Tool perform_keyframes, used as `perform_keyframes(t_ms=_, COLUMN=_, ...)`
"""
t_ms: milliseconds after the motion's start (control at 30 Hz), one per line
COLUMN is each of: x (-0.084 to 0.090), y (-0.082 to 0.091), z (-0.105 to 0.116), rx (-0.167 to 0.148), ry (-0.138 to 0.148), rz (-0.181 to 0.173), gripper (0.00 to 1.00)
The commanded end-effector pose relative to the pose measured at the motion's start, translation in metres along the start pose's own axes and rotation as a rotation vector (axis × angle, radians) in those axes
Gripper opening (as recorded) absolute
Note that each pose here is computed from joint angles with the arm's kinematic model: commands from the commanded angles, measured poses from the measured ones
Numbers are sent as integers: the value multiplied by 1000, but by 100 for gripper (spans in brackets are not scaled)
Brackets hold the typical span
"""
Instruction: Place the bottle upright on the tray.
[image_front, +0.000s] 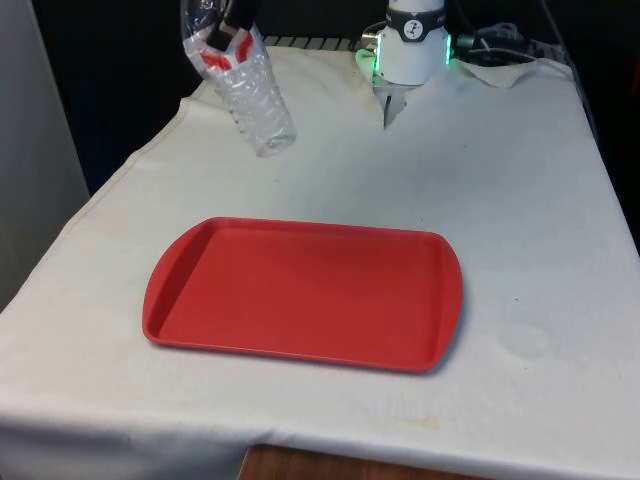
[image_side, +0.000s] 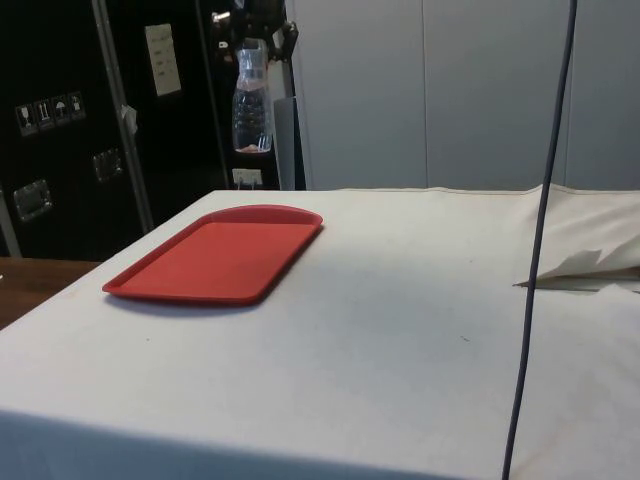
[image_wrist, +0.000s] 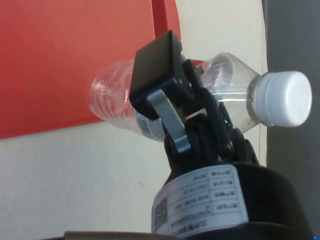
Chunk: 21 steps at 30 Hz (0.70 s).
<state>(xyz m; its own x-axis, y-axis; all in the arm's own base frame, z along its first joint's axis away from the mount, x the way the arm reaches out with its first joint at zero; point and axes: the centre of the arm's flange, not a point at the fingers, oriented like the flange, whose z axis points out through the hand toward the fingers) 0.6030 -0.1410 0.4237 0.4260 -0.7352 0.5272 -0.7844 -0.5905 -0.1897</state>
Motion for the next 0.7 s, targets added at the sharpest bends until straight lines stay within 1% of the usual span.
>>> perform_keyframes(t_ms=0, x=-3, y=-1, z=-1, rx=19, ry=-2, rz=-10, gripper=28)
perform_keyframes(t_ms=167, x=-4, y=-1, z=0, rx=27, ry=0, rz=-35, gripper=28)
perform_keyframes(t_ms=200, x=-5, y=-1, z=0, rx=30, ry=2, rz=-45, gripper=28)
perform_keyframes(t_ms=233, x=-1, y=0, z=0, rx=13, ry=6, rz=-39, gripper=28)
perform_keyframes(t_ms=267, x=-4, y=-2, z=0, rx=32, ry=4, rz=-49, gripper=28)
perform_keyframes(t_ms=467, x=-5, y=-3, z=0, rx=41, ry=8, rz=-78, gripper=28)
perform_keyframes(t_ms=500, x=-6, y=-3, z=1, rx=44, ry=9, rz=-87, gripper=28)
perform_keyframes(t_ms=533, x=-3, y=-2, z=1, rx=28, ry=14, rz=-85, gripper=28)
perform_keyframes(t_ms=567, x=-6, y=-3, z=0, rx=47, ry=11, rz=-92, gripper=28)
perform_keyframes(t_ms=667, x=-7, y=-4, z=1, rx=52, ry=15, rz=-107, gripper=28)
